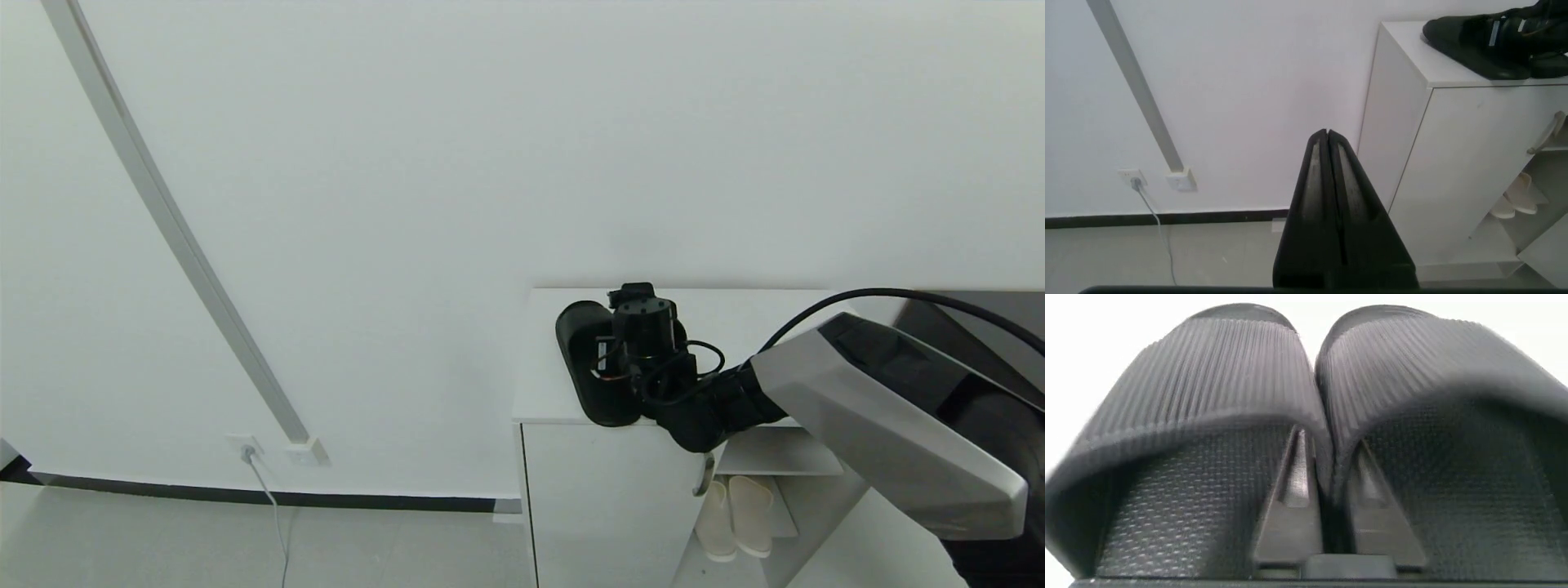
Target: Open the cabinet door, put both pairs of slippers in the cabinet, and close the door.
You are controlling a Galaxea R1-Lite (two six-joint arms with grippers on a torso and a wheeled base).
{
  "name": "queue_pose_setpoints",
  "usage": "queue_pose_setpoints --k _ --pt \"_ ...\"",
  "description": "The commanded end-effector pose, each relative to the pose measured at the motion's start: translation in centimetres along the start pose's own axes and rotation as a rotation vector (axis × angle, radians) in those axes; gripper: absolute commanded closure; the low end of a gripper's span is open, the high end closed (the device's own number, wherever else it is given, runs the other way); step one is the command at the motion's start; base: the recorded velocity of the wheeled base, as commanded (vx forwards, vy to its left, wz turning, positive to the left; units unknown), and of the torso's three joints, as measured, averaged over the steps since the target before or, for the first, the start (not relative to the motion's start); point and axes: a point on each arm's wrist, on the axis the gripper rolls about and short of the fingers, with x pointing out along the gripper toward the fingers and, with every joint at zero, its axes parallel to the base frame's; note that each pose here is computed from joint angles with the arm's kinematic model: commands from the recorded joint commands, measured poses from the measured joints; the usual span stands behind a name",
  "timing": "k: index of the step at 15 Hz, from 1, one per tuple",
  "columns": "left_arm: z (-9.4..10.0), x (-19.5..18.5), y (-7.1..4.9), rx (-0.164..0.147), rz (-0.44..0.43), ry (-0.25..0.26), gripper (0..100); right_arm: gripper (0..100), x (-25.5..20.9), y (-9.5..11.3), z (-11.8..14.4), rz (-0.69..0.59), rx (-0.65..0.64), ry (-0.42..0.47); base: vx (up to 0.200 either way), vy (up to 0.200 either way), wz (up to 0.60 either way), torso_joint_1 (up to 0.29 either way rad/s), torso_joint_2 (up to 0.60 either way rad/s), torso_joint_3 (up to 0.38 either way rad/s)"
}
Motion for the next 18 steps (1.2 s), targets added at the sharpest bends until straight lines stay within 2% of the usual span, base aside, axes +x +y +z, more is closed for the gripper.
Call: queue_pose_setpoints --k 1,5,10,15,18 --pt "0.0 0.0 0.0 0.0 0.0 0.0 100 100 -0.2 0.0 0.2 0.001 0.002 -0.002 0.0 0.0 0.0 0.0 0.0 0.0" --pt "0.0 0.0 0.0 0.0 0.0 0.0 100 100 -3.6 -1.0 3.1 0.039 0.009 -0.014 0.0 0.0 0.0 0.0 0.0 0.0" --pt "0.0 0.0 0.0 0.002 0.0 0.0 100 100 -11.5 -2.4 6.4 0.145 -0.022 -0.012 0.0 0.0 0.0 0.0 0.0 0.0" --pt "0.0 0.0 0.0 0.002 0.0 0.0 100 100 -18.3 -2.7 6.3 0.226 -0.055 0.069 0.0 0.0 0.0 0.0 0.0 0.0" --pt "0.0 0.0 0.0 0.002 0.0 0.0 100 100 -20.1 -3.3 6.3 0.246 -0.034 0.077 0.0 0.0 0.0 0.0 0.0 0.0"
